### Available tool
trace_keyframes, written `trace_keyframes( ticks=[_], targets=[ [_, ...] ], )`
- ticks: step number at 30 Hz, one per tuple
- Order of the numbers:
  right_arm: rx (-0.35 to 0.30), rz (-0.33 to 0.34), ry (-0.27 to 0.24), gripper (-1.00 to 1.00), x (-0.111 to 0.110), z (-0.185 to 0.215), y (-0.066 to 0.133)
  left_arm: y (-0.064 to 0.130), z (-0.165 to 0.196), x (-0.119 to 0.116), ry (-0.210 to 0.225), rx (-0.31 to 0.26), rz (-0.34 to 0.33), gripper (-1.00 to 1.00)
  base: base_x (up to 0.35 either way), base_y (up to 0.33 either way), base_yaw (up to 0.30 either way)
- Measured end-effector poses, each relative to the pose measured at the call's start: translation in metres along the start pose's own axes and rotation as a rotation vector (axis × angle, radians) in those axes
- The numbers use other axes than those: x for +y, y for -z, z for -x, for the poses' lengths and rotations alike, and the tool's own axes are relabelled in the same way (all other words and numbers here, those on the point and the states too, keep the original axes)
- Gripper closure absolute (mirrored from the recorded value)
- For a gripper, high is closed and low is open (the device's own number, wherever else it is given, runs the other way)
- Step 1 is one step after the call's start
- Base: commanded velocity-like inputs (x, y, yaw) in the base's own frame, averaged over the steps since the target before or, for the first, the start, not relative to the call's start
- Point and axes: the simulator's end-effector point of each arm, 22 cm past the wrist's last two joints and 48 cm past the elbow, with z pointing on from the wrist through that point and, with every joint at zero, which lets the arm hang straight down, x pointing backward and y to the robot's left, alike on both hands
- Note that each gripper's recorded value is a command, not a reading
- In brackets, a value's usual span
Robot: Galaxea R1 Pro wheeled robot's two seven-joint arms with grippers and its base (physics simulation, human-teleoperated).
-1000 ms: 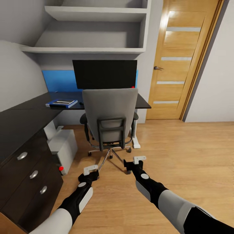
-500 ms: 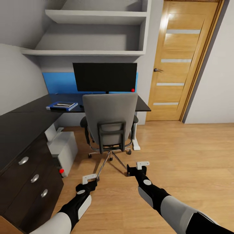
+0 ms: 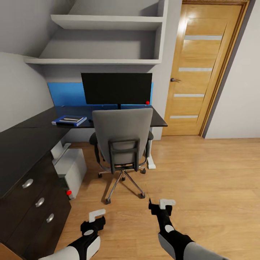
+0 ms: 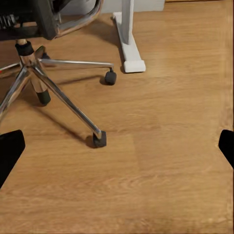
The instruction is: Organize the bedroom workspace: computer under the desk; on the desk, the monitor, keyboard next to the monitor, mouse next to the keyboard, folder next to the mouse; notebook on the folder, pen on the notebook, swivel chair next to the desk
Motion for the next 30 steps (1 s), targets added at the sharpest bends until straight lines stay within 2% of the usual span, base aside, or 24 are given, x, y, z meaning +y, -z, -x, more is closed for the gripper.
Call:
trace_keyframes(
  ticks=[7,14,23,28,30],
  targets=[
    [-0.065,-0.010,-0.030,-1.00,-0.008,-0.014,0.032,0.013,0.002,0.006,0.007,-0.040,0.013,-1.00,0.000,0.000,0.000],
    [-0.096,-0.012,-0.056,-1.00,-0.012,-0.022,0.061,0.026,-0.004,0.011,0.007,-0.029,0.019,-1.00,0.000,0.000,0.000],
    [-0.054,-0.018,-0.054,-1.00,-0.017,-0.039,0.089,0.051,-0.048,0.024,-0.011,0.047,0.033,-1.00,0.000,0.000,0.000],
    [-0.021,-0.039,-0.027,-1.00,-0.030,-0.046,0.098,0.072,-0.084,0.035,-0.024,0.105,0.045,-1.00,0.000,0.000,0.000],
    [-0.002,-0.056,-0.007,-1.00,-0.041,-0.051,0.102,0.086,-0.113,0.047,-0.034,0.150,0.057,-1.00,0.000,0.000,0.000]
  ],
)
